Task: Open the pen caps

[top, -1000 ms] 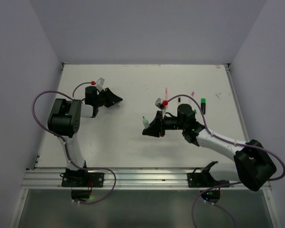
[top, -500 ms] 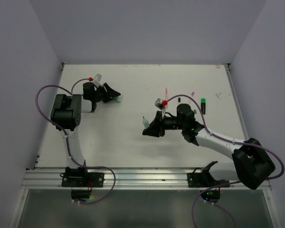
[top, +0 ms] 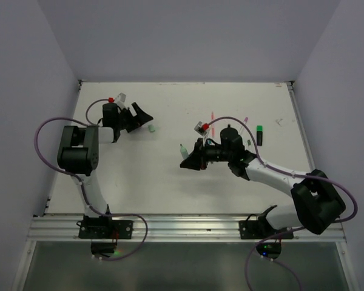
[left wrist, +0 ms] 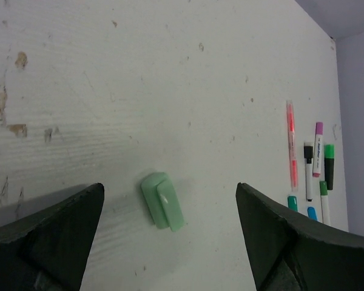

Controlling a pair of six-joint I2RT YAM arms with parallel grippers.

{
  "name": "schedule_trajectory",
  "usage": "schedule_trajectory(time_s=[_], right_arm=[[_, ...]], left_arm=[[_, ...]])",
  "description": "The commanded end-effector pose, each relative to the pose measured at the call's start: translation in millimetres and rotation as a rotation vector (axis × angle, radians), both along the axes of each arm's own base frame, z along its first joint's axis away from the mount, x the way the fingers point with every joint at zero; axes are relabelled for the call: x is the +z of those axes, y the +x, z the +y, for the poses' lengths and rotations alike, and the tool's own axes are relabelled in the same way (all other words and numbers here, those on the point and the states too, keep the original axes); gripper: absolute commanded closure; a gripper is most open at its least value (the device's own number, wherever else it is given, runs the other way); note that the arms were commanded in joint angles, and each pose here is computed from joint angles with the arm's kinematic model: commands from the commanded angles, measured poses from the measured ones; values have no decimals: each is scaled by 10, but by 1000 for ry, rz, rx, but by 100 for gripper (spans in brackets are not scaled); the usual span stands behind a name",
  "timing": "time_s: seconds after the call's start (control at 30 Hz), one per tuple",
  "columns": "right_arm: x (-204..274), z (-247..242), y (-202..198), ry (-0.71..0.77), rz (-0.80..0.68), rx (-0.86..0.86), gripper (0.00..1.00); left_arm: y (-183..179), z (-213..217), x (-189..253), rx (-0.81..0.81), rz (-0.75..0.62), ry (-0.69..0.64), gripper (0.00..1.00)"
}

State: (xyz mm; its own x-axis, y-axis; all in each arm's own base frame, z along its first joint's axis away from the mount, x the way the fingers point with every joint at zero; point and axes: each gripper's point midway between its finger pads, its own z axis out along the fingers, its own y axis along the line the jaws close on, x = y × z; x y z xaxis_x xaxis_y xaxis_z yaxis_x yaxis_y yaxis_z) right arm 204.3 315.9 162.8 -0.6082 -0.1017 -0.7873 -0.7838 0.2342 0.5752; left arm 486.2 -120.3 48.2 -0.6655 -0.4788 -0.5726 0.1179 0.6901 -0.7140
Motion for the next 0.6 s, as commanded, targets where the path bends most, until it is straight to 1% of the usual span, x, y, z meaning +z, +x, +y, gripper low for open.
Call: schedule_trajectory(time_s=[0.0, 0.03, 0.07, 0.1, 0.13, 0.17, 0.2, 0.23, 0.27, 0.3, 0.33, 0.37, 0.4, 0.43, 0.5, 0.53, 0.57], right_arm=[[51, 70, 266, -35, 5, -78, 97], [25, 102, 334, -44, 18, -91, 96], [-13, 111, 397, -54, 38, -118, 96], [-34, 130, 442, -60, 49, -134, 96], [-55, 150, 489, -67, 59, -146, 96], [-123, 186, 580, -84, 83, -169, 96], [-84, 236, 654, -79, 79, -176, 95], [-136, 264, 694, -89, 91, -181, 95], [-252, 292, 746, -108, 123, -193, 95], [-321, 322, 790, -119, 139, -201, 94], [-289, 391, 841, -111, 138, -195, 94], [-459, 431, 866, -137, 178, -195, 94], [-508, 479, 878, -145, 188, -191, 94], [-483, 565, 906, -141, 180, -182, 93], [-721, 632, 942, -178, 225, -188, 93], [-755, 693, 987, -181, 229, -191, 92], [-791, 732, 1005, -182, 247, -193, 92]], left_arm=[[-175, 200, 206, 82, 48, 80, 7], [-215, 224, 406, 95, 24, 89, 6], [-306, 288, 393, 121, 66, 121, 6], [-355, 324, 451, 137, 71, 142, 6], [-403, 376, 660, 164, 41, 161, 5], [-529, 475, 595, 205, 90, 209, 5], [-599, 517, 779, 222, 57, 230, 0], [-699, 570, 775, 237, 81, 260, 0], [-829, 672, 728, 260, 117, 318, 0], [-890, 717, 778, 267, 112, 344, 0], [-943, 767, 985, 289, 67, 362, 0], [-1034, 886, 1030, 322, 82, 422, 0], [-1080, 933, 1123, 341, 70, 441, 0], [-1152, 957, 1353, 359, 20, 443, 0], [-1254, 960, 1582, 347, -36, 459, 0], [-1327, 958, 1789, 350, -95, 457, 0], [-1383, 984, 1846, 345, -116, 485, 0]])
